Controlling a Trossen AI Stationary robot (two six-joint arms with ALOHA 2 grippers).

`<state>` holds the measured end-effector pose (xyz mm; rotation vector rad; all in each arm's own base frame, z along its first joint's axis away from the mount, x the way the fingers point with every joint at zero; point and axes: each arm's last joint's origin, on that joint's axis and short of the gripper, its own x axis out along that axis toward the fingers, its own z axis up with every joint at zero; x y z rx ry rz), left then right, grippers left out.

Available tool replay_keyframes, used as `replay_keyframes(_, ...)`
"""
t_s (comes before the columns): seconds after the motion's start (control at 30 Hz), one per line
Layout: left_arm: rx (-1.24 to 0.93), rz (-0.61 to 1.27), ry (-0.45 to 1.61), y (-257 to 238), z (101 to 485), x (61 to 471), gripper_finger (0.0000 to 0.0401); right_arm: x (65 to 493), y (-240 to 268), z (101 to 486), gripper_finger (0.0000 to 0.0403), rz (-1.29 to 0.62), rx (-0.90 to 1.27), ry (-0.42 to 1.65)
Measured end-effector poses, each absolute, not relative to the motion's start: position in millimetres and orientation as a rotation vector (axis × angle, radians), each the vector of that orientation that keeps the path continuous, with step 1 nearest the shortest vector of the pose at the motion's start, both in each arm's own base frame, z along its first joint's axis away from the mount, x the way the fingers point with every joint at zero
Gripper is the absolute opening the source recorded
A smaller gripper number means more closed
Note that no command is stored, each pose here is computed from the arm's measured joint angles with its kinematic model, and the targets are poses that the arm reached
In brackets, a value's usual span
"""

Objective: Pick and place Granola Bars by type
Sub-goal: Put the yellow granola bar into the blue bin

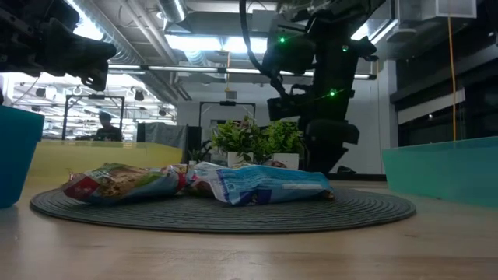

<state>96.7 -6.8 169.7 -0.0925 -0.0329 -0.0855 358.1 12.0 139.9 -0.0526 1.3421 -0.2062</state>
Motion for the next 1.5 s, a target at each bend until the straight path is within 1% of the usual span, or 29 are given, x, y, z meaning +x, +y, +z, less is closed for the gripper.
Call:
replay_keyframes(0.3,-0.093,-0.086,-0.033,-6.8,169.7,96.7,0.0006,357.9,11.7,139.7,0.0075,-0.213,-0.058,1.345)
replay_keyframes(0.4,-0.093,-0.086,-0.033,-6.8,169.7,96.7,0.0006,357.8,11.7,140.1,0.0043,-0.217,-0.053,1.344)
replay_keyframes(0.5,-0.093,-0.086,-0.033,-6.8,169.6,96.7,0.0008,357.0,11.6,141.6,0.0025,-0.236,-0.038,1.342)
replay_keyframes(0.67,-0.093,-0.086,-0.033,-6.8,169.6,96.7,0.0006,350.1,10.1,155.6,0.0028,-0.313,-0.025,1.330)
replay_keyframes(0.77,-0.093,-0.086,-0.033,-6.8,169.7,96.7,0.0007,342.6,8.9,172.4,0.0030,-0.377,-0.009,1.307)
replay_keyframes(0.93,-0.093,-0.086,-0.033,-6.8,169.6,96.7,0.0008,332.6,10.2,201.0,0.0021,-0.452,0.066,1.217)
replay_keyframes(1.13,-0.093,-0.086,-0.033,-6.8,169.7,96.7,0.0007,327.5,22.1,217.2,0.0034,-0.426,0.081,1.153)
replay_keyframes(1.37,-0.093,-0.086,-0.033,-6.9,169.7,96.7,0.0006,328.6,42.3,221.4,0.0019,-0.364,0.063,1.101)
replay_keyframes(1.5,-0.093,-0.086,-0.033,-6.8,169.7,96.7,0.0008,332.1,54.5,223.5,0.0029,-0.313,0.044,1.049)
